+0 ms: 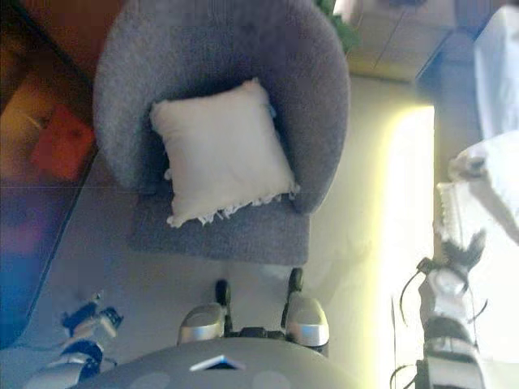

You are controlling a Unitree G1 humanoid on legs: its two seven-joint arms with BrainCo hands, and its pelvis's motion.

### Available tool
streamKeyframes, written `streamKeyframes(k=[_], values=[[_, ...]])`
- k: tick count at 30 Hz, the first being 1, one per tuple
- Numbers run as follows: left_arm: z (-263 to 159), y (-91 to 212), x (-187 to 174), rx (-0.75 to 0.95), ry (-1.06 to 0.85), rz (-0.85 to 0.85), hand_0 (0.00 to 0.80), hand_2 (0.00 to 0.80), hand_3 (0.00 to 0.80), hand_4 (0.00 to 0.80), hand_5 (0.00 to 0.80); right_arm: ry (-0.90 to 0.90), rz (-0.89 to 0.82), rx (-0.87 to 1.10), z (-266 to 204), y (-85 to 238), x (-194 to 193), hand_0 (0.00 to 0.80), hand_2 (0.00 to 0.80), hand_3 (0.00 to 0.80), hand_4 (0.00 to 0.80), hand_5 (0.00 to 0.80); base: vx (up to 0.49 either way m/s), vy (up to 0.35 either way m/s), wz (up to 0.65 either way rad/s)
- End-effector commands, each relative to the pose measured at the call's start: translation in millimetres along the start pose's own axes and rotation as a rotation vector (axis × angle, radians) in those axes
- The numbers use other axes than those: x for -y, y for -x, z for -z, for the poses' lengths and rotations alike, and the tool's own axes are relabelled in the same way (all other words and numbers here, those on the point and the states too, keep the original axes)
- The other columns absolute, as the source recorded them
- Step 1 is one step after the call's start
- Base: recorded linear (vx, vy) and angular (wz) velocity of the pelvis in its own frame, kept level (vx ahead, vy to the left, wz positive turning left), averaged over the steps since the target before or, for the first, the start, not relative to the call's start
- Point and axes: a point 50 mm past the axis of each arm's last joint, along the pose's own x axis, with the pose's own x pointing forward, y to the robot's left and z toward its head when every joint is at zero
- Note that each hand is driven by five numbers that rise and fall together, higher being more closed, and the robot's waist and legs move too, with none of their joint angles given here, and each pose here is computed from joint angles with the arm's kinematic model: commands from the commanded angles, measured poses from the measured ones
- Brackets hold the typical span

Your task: Pick up the cushion and take it to the sofa

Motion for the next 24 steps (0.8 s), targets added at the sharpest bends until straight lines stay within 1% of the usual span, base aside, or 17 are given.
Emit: streamKeyframes(k=[1, 4, 5, 8, 10, 14, 20, 24], values=[[35.5, 2.6, 6.7, -0.113, -0.286, 0.123, 0.000, 0.000, 0.000, 0.000, 0.000, 0.090, -0.124, -0.156, 35.2, 9.5, -11.9, 0.000, 0.000, 0.000, 0.000, 0.000, 0.055, -0.027, -0.07], [49.3, 8.9, 18.5, -0.188, -0.302, 0.204, 0.000, 0.000, 0.000, 0.000, 0.000, 0.072, -0.202, -0.374, 83.7, 32.8, -22.0, 0.000, 0.000, 0.000, 0.000, 0.000, 0.036, -0.010, -0.15], [53.8, 11.0, 21.8, -0.205, -0.314, 0.229, 0.000, 0.000, 0.000, 0.000, 0.000, 0.066, -0.202, -0.427, 96.2, 40.1, -22.7, 0.000, 0.000, 0.000, 0.000, 0.000, 0.007, -0.012, -0.08], [66.4, 20.2, 37.4, -0.233, -0.381, 0.316, 0.000, 0.000, 0.000, 0.000, 0.000, 0.112, -0.267, -0.517, 119.2, 57.9, -31.1, 0.000, 0.000, 0.000, 0.000, 0.000, -0.007, -0.015, -0.04], [72.7, 25.0, 44.6, -0.238, -0.406, 0.341, 0.000, 0.000, 0.000, 0.000, 0.000, 0.122, -0.286, -0.529, 124.0, 64.2, -38.2, 0.000, 0.000, 0.000, 0.000, 0.000, -0.005, -0.022, -0.09], [72.7, 27.9, 50.7, -0.233, -0.423, 0.382, 0.000, 0.000, 0.000, 0.000, 0.000, 0.160, -0.304, -0.513, 123.1, 64.4, -40.3, 0.000, 0.000, 0.000, 0.000, 0.000, -0.005, -0.009, -0.03], [67.9, 26.8, 51.3, -0.207, -0.415, 0.404, 0.000, 0.000, 0.000, 0.000, 0.000, 0.300, -0.399, -0.482, 124.3, 66.3, -42.9, 0.000, 0.000, 0.000, 0.000, 0.000, -0.005, -0.005, 0.02], [65.6, 27.6, 54.1, -0.188, -0.412, 0.427, 0.000, 0.000, 0.000, 0.000, 0.000, 0.383, -0.477, -0.465, 126.5, 71.9, -51.7, 0.000, 0.000, 0.000, 0.000, 0.000, -0.003, 0.001, 0.03]])
